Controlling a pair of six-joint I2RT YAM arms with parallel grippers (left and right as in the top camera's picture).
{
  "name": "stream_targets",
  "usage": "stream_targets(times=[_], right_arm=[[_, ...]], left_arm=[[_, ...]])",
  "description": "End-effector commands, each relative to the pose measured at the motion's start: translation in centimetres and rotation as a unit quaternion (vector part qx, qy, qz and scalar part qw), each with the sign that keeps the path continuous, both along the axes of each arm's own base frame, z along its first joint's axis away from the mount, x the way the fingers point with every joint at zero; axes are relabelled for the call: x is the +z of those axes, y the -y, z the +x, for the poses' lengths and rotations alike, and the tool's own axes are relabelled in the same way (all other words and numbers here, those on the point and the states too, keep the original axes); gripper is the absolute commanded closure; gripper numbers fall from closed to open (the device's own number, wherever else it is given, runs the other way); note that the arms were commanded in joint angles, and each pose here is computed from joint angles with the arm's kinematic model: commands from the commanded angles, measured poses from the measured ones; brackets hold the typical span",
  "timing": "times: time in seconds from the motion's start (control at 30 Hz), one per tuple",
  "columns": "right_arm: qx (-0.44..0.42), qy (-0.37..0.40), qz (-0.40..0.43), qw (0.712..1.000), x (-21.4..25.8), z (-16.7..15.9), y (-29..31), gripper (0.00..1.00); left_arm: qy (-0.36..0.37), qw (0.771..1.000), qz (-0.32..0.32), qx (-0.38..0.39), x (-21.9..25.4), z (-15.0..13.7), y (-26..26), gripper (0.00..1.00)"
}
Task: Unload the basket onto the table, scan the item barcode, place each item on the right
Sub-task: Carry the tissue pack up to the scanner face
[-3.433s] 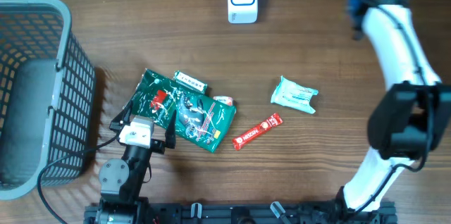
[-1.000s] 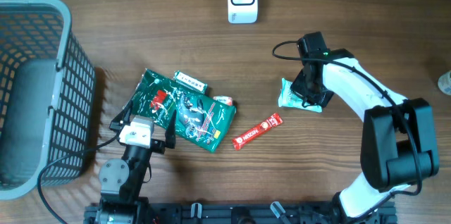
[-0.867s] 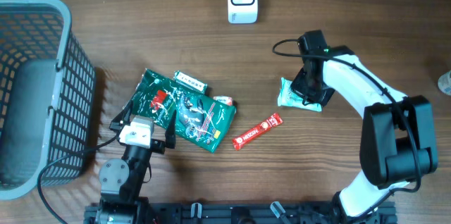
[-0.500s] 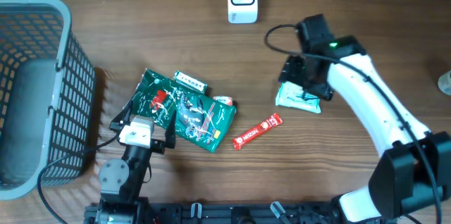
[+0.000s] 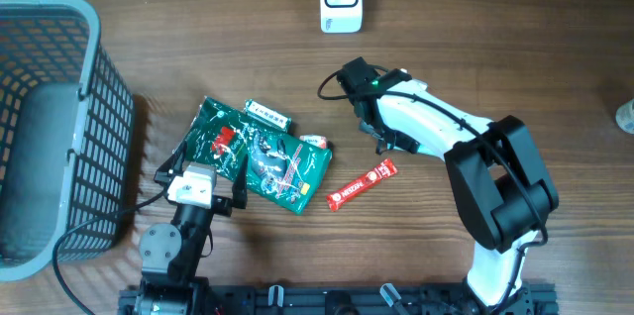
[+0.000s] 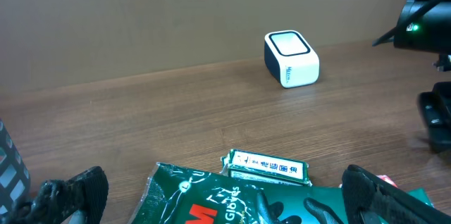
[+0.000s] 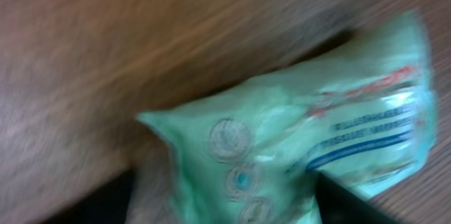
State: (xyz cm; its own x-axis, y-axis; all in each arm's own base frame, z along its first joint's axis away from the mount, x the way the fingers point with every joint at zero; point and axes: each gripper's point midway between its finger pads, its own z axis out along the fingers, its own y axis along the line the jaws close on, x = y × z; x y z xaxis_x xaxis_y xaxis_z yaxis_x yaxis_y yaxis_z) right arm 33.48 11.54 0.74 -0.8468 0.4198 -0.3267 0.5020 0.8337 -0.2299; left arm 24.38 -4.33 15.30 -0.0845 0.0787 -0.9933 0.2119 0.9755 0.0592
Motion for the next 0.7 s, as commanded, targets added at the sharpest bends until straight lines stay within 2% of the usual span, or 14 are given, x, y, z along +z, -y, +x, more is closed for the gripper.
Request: stream_targets(times=[0.0, 0.1, 0.2, 0.3, 0.37, 0.43, 0.53, 0.57, 0.67], right_arm=[[0.002, -0.003, -0.070, 0.998, -0.6, 0.4, 2.5, 0.44], [0.010, -0.016, -0.095, 0.995, -0.4, -0.1, 3.3, 0.74], [0.035, -0.034, -0.087, 0.995, 0.5, 0.1, 2.7, 0.96], [0.111, -0.061, -0.004, 0.992, 2.6, 1.6, -1.1, 0.95], [0.210, -0.071, 0.119, 0.968, 6.6, 2.5, -6.2, 0.96], [0.302, -0.062, 0.222, 0.925, 10.8, 2.5, -10.0, 0.95], [0.391, -0.035, 0.349, 0.851, 16.1, 1.3, -13.0, 0.96], [0.405, -0.032, 0.396, 0.824, 17.6, 0.6, -13.4, 0.96], [0.422, -0.031, 0.472, 0.774, 19.0, -0.3, -14.1, 0.96]], left_arm=[[-0.001, 1.000, 0.006, -0.009, -0.3, -0.1, 0.3, 0.00], [-0.001, 1.000, 0.006, -0.009, -0.3, -0.1, 0.3, 0.00], [-0.001, 1.000, 0.006, -0.009, -0.3, -0.1, 0.3, 0.00], [-0.001, 1.000, 0.006, -0.009, -0.3, -0.1, 0.3, 0.00], [-0.001, 1.000, 0.006, -0.009, -0.3, -0.1, 0.3, 0.00], [-0.001, 1.000, 0.006, -0.009, -0.3, -0.1, 0.3, 0.00], [-0.001, 1.000, 0.006, -0.009, -0.3, -0.1, 0.3, 0.00], [-0.001, 1.000, 0.006, -0.009, -0.3, -0.1, 0.3, 0.00], [-0.001, 1.000, 0.006, -0.009, -0.3, -0.1, 0.3, 0.00]])
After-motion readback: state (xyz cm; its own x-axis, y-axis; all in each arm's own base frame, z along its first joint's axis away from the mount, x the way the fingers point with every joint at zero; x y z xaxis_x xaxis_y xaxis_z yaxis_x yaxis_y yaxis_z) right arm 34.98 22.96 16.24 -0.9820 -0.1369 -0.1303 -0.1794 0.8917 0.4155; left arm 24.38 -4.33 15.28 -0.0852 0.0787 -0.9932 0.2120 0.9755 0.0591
